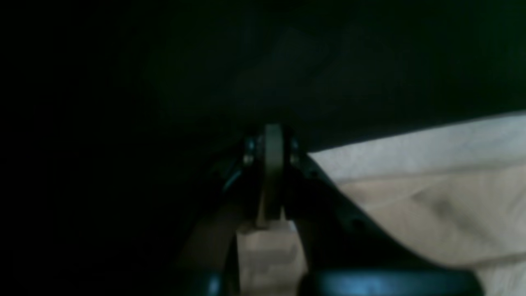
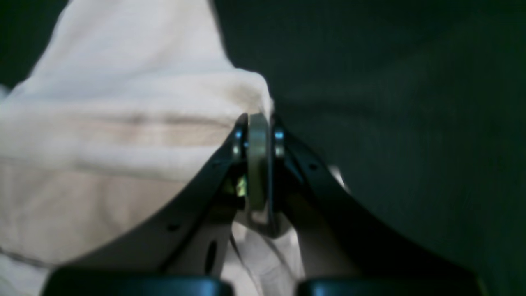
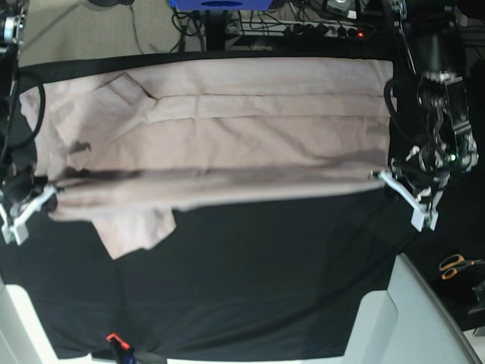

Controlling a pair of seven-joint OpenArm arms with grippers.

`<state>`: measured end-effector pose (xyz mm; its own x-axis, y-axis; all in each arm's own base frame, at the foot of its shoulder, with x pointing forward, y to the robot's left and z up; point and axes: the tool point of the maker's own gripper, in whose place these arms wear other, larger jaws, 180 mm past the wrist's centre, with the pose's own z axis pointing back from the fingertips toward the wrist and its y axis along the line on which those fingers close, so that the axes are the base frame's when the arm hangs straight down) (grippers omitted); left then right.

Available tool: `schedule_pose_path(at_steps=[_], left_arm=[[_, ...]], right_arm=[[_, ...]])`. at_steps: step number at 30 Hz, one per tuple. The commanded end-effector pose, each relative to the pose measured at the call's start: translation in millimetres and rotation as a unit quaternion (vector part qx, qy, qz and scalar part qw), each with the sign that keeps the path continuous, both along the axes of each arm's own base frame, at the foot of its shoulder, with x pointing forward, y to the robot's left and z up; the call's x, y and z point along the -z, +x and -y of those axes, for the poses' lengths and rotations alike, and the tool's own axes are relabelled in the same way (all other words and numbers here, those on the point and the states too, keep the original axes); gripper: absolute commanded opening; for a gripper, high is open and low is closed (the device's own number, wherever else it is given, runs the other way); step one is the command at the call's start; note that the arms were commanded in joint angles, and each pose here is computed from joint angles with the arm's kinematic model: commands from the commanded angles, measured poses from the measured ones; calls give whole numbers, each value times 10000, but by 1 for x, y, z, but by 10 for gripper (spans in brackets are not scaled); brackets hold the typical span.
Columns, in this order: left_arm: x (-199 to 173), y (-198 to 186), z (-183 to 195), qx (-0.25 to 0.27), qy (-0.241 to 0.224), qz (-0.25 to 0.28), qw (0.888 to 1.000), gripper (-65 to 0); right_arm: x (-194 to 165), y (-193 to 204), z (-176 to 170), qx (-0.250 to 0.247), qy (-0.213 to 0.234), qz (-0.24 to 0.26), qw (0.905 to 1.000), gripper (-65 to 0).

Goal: Fold the T-shirt properly
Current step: 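Lift the side edge with both grippers and fold it over the shirt, then grasp the sleeve with the right gripper and pull it across the shirt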

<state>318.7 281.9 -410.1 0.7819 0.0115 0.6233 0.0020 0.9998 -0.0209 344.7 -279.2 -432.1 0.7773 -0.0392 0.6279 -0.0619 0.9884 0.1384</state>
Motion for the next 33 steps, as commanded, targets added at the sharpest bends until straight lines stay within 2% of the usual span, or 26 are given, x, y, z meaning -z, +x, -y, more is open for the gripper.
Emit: schedule_pose_path(at_steps=[1, 4, 7, 9, 10, 12, 15, 17, 21, 23, 27, 33], left_arm=[[-13, 4, -6, 21, 109, 181, 9998, -650], [-2, -16, -3, 66, 164, -18, 9998, -650], [14, -36, 0, 58, 123, -272, 9995, -650], [20, -46, 2, 55, 104, -373, 9992, -650], [23, -50, 2, 55, 104, -419, 9991, -650], [26, -55, 1, 41, 105, -468, 9988, -650], [26, -55, 3, 8, 62, -458, 9989, -650], [27, -56, 3, 0, 55, -456, 9989, -650], [27, -55, 4, 14, 54, -461, 9989, -650], [27, -56, 5, 21, 45, -463, 9989, -650], [28, -55, 7, 41, 28, -468, 9989, -650], [27, -55, 5, 4, 32, -456, 9990, -650]], right_arm=[[-17, 11, 9, 43, -56, 247, 9997, -650], [-3, -6, 11, 97, -37, -40, 9999, -650], [10, -17, -2, 80, 97, -207, 9997, -648], [13, -22, -4, 70, 120, -265, 9996, -626], [13, -24, -5, 36, 101, -323, 9994, -594], [10, -27, -8, -72, 40, -482, 9988, -479], [-15, -20, -6, -76, -54, -141, 9999, -305], [-39, -11, -6, 31, -72, 286, 9996, -240], [-65, 14, -7, -64, -354, 617, 9974, -231], [-52, 30, -15, -264, -488, 405, 9976, -230], [-26, 70, -31, -569, -605, 341, 9960, -230], [16, 89, -38, -540, -398, 151, 9976, -230]])
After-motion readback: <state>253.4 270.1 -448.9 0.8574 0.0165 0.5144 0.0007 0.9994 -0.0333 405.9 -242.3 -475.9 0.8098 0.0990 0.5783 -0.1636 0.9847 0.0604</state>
